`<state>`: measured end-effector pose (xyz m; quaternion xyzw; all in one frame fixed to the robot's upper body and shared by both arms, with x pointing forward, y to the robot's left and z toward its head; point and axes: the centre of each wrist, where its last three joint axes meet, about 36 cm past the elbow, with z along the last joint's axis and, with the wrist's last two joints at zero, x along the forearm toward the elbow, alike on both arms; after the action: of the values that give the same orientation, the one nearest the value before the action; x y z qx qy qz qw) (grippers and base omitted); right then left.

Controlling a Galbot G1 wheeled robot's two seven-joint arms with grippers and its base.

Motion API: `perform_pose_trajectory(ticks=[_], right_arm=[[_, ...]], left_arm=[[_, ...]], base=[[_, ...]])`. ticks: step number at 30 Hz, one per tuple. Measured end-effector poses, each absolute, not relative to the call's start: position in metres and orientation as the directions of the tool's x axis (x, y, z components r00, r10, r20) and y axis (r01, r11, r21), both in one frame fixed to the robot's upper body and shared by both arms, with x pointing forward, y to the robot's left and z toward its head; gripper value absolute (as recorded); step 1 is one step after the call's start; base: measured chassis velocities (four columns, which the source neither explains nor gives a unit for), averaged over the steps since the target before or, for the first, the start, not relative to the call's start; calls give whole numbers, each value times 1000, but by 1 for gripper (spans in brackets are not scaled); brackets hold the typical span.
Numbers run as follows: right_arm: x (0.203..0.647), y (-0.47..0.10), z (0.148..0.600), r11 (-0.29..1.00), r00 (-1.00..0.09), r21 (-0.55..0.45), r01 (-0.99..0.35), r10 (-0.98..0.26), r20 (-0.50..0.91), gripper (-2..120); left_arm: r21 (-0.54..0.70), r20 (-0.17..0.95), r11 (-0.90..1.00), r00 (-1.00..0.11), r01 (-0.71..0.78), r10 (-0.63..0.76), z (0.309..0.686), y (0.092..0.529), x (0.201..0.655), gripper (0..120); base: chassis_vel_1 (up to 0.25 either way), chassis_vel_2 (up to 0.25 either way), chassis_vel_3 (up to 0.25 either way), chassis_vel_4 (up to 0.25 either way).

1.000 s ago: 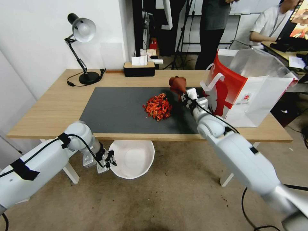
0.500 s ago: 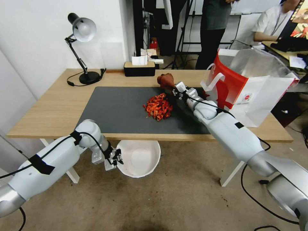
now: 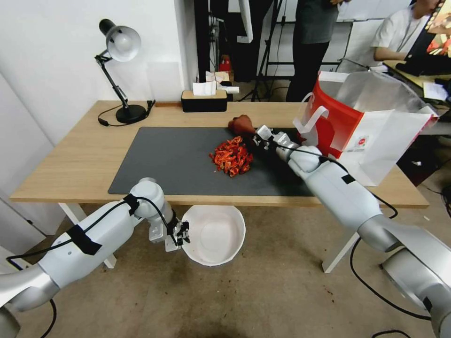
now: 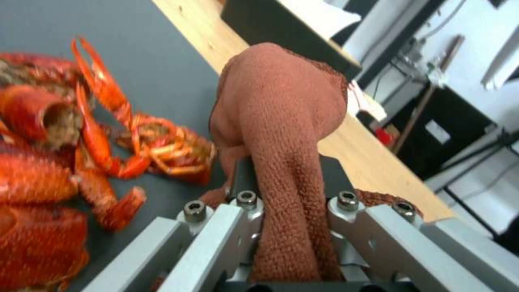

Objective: Sweep shrimp from table into container with towel, then put container into takeout bag.

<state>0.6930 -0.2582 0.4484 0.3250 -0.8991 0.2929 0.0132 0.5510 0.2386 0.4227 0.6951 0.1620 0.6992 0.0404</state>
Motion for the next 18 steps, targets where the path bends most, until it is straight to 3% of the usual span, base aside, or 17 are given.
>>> perform_pose_trajectory(ticks=[18], right_arm=[[701, -250, 441, 568, -768, -546, -616, -587, 256, 7]], left_arm=[[287, 958, -941, -26, 178, 287, 419, 238, 553, 0]], base=[[0, 0, 0, 0]])
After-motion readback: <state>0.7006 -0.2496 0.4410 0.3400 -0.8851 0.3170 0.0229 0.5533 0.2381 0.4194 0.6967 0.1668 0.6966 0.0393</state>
